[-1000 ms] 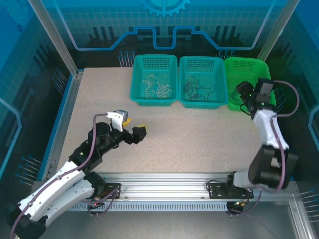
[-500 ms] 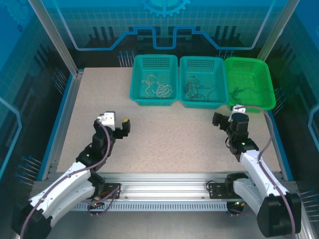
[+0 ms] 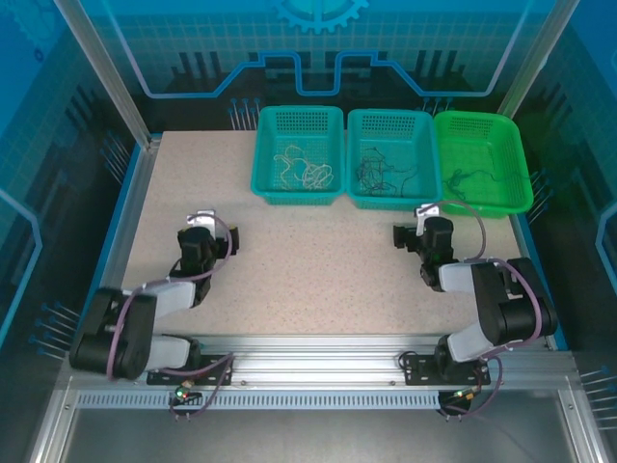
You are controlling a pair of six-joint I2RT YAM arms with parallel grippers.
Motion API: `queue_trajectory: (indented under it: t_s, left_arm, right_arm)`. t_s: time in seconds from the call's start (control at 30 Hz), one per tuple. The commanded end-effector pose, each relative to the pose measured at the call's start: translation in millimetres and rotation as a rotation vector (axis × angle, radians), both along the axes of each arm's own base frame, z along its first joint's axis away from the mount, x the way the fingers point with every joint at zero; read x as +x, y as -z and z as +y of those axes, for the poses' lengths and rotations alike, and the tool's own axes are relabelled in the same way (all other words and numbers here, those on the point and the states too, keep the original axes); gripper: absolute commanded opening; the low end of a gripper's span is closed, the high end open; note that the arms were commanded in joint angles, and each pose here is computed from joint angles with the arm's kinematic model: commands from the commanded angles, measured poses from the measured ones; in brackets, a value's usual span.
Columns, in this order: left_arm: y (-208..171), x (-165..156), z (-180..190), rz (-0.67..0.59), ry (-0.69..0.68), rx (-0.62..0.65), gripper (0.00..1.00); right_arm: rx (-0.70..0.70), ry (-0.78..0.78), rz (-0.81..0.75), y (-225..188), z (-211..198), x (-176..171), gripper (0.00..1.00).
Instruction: Untangle the cables
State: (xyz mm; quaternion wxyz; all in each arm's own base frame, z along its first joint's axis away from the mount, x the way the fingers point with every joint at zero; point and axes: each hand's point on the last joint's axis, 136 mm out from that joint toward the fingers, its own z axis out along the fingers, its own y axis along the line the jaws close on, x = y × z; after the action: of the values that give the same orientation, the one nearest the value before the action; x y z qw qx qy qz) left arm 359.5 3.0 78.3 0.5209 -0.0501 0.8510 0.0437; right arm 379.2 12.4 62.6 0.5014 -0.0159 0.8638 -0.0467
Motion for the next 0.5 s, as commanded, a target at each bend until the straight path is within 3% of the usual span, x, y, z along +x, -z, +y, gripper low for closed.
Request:
queue_trajectory:
  t_s: [0.0, 0.07, 0.13, 0.47]
  left_arm:
    - [-18, 40, -9, -0.148, 0.101, -0.054, 0.99]
    - [-17, 29, 9, -0.168, 0.041, -0.139, 0.99]
    - [-22, 29, 4, -0.209, 0.078, -0.128, 0.99]
    - [-17, 36, 5, -0.152, 0.065, -0.127, 0.99]
  right_arm:
    - [0.005, 0.013, -0.141, -33, -3, 16, 1.0]
    - [0.001, 0.015, -0.14, -33, -3, 16, 1.0]
    - [0.001, 0.014, -0.14, -34, -3, 16, 1.0]
    - [-0.001, 0.013, -0.138, -33, -3, 16, 1.0]
